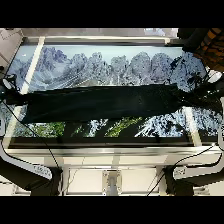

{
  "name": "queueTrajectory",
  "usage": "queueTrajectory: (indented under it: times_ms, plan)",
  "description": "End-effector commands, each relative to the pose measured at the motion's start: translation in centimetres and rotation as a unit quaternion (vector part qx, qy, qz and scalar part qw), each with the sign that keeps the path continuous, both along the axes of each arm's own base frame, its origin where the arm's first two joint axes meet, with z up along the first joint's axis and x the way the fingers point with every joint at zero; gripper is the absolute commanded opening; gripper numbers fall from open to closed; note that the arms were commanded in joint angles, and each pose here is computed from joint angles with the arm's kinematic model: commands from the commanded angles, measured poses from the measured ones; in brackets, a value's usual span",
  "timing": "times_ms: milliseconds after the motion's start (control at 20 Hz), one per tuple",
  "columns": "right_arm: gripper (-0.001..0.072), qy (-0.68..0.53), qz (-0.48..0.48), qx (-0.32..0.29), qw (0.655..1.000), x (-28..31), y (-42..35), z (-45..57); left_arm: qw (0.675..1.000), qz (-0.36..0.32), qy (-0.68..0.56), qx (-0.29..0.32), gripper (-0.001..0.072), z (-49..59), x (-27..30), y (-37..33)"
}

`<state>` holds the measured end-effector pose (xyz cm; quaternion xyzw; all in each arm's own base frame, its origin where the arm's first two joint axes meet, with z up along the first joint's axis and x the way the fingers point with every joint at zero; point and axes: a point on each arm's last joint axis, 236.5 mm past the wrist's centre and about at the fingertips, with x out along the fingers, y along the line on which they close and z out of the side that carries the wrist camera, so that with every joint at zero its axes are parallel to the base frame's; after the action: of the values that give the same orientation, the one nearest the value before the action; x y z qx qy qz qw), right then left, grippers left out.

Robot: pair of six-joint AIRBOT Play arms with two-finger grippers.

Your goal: Fold the clothes and pants, and hang the long-sleeved shirts on hangers.

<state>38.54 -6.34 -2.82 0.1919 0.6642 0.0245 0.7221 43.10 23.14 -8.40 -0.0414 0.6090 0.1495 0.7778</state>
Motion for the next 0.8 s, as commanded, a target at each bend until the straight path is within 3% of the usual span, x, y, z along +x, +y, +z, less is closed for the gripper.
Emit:
queueTrajectory:
  times_ms: [0,100,250,400,450,500,550,750]
  plan:
    - [0.0434,-0.013,0.02,-0.005,1.0,1.0,1.8,0.0,1.0,0.012,-0.002,0.018,0.0303,0.1,-0.3,1.6]
    - [0.0434,-0.019,0.031,-0.016,0.999,1.4,2.3,-0.1,1.0,0.008,-0.008,0.018,0.0304,0.0,0.0,1.5]
    - [0.0434,-0.016,0.016,-0.023,0.999,1.5,2.0,-0.2,0.997,-0.047,-0.032,-0.042,0.0301,-0.7,1.7,-1.9]
    - [0.0434,-0.007,0.013,-0.036,0.999,1.1,1.3,-0.4,0.995,-0.047,-0.037,-0.085,0.0301,-2.1,2.2,-3.7]
    - [0.0434,-0.007,0.013,-0.038,0.999,1.1,1.3,-0.4,0.994,-0.043,-0.025,-0.094,0.028,-2.9,1.8,-4.0]
    - [0.0434,-0.007,0.013,-0.04,0.999,1.1,1.2,-0.5,0.994,-0.036,-0.014,-0.101,0.0085,-3.4,1.3,-4.2]
    - [0.0434,-0.008,0.013,-0.042,0.999,1.2,1.1,-0.5,0.994,-0.032,-0.009,-0.105,0.002,-3.7,1.1,-4.2]
    - [0.0434,-0.007,0.015,-0.051,0.999,1.1,0.7,-0.6,0.995,-0.019,-0.07,-0.074,0.002,0.0,3.1,-2.9]
